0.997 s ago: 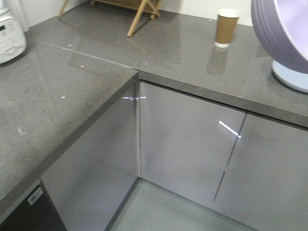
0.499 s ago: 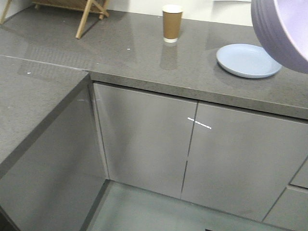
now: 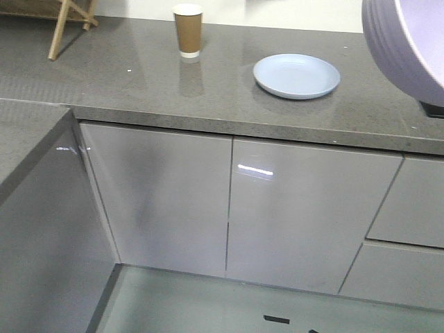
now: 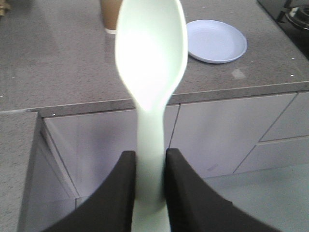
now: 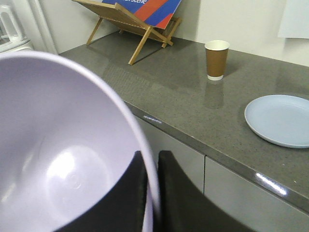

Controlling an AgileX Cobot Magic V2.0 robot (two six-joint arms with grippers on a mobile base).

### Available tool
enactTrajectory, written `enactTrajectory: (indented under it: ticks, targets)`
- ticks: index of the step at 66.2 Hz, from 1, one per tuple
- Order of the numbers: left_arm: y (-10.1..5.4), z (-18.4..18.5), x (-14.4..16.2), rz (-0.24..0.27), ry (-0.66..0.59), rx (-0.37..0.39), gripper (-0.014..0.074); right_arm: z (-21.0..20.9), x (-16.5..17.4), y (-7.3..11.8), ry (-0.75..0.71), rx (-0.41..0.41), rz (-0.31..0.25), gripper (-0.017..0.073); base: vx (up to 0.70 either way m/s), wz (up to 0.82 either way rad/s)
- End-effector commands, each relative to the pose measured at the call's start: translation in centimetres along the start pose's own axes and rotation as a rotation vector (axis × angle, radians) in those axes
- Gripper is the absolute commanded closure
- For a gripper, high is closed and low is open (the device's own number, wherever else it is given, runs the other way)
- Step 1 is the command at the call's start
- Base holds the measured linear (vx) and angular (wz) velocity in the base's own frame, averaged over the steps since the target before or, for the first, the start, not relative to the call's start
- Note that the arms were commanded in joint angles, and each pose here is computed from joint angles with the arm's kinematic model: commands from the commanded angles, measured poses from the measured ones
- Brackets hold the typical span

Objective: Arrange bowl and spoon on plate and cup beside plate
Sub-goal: 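Drive toward the light blue plate holding spoon and bowl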

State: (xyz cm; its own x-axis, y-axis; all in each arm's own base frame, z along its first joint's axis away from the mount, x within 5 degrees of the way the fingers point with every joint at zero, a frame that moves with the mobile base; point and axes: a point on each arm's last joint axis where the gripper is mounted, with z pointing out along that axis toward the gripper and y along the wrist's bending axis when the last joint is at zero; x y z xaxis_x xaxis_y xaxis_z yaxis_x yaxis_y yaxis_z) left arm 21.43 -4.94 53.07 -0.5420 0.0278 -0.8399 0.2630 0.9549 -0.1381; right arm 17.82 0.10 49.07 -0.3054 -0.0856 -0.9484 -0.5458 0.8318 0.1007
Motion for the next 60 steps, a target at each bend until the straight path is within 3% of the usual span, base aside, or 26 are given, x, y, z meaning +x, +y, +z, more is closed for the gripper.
enactTrajectory:
  ticks: [1, 36, 60]
  targets:
    - [-0.52, -1.55, -0.80, -0.003, -0.105, 0.024, 0.0600, -0.57, -0.86, 1.07, -0.056, -0.046, -0.010, 0.0564, -0.05, -0.28]
    - [-0.52, -1.55, -0.80, -0.003, -0.105, 0.024, 0.0600, -0.63, -0.88, 1.15, -0.058, -0.045, -0.012, 0.0564, -0.04, -0.24]
    - [-0.52, -1.55, -0.79, -0.003, -0.104, 0.024, 0.0601, -1.01, -0.95, 1.72, -0.065, -0.042, -0.027, 0.0564, -0.01, -0.03]
